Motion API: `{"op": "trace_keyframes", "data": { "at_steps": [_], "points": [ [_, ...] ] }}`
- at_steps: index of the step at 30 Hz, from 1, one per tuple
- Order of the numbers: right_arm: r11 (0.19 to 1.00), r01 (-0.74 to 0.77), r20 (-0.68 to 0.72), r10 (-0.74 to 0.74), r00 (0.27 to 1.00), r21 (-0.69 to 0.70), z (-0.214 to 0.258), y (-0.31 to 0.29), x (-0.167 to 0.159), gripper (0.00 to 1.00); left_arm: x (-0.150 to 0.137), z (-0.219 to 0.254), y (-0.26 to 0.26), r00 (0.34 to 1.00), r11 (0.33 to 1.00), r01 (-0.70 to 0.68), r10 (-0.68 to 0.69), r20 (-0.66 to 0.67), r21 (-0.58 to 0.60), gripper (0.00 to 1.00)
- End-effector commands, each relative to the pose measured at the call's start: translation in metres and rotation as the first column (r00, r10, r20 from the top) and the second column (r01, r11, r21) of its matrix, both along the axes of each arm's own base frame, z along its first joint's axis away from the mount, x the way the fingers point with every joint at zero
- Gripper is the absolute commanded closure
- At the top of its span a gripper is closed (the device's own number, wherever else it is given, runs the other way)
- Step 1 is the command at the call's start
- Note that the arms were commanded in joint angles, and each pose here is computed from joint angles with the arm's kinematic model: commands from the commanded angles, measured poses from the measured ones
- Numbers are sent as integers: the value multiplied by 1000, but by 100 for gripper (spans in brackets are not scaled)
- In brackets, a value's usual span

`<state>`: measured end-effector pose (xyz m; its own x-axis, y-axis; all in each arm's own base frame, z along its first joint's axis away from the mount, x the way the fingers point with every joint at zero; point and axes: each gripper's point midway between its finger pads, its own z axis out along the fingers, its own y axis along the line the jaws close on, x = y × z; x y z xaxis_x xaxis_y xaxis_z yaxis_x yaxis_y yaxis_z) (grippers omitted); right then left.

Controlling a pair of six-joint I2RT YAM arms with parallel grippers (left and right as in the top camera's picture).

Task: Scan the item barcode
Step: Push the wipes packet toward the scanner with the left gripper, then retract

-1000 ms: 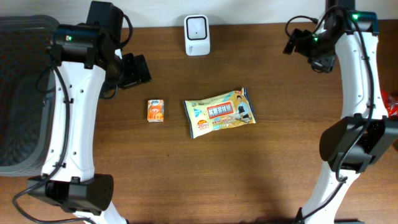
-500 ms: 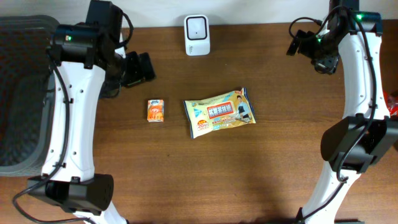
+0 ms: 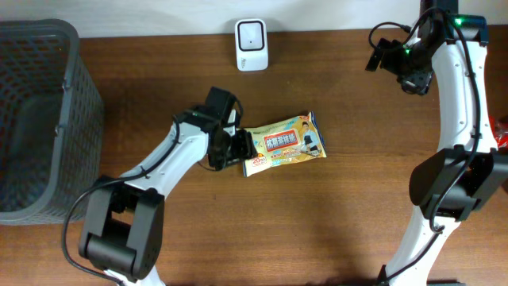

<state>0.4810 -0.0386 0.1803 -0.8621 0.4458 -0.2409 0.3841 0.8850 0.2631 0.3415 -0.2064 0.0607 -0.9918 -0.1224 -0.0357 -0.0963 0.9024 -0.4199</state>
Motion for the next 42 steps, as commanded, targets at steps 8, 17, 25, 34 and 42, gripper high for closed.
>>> {"op": "trace_keyframes", "data": {
  "at_steps": [8,17,25,34,42],
  "points": [
    [1000,-5,21,5,1000,-15,8,-3,1,1,18,-43,3,984,987,-158,157,78,-1,53],
    [1000,-5,21,5,1000,-15,8,-3,1,1,53,-54,25,963,973,-196,169,208,120,99],
    [1000,-5,21,5,1000,-15,8,-3,1,1,91,-8,39,942,974,-17,-59,330,225,99],
    [1000,-5,21,5,1000,-15,8,-3,1,1,101,23,59,944,954,-64,-38,328,294,31],
    [954,-252,161,226,961,164,23,47,13,1,115,110,165,927,893,-336,257,275,301,1]
  ]
}}
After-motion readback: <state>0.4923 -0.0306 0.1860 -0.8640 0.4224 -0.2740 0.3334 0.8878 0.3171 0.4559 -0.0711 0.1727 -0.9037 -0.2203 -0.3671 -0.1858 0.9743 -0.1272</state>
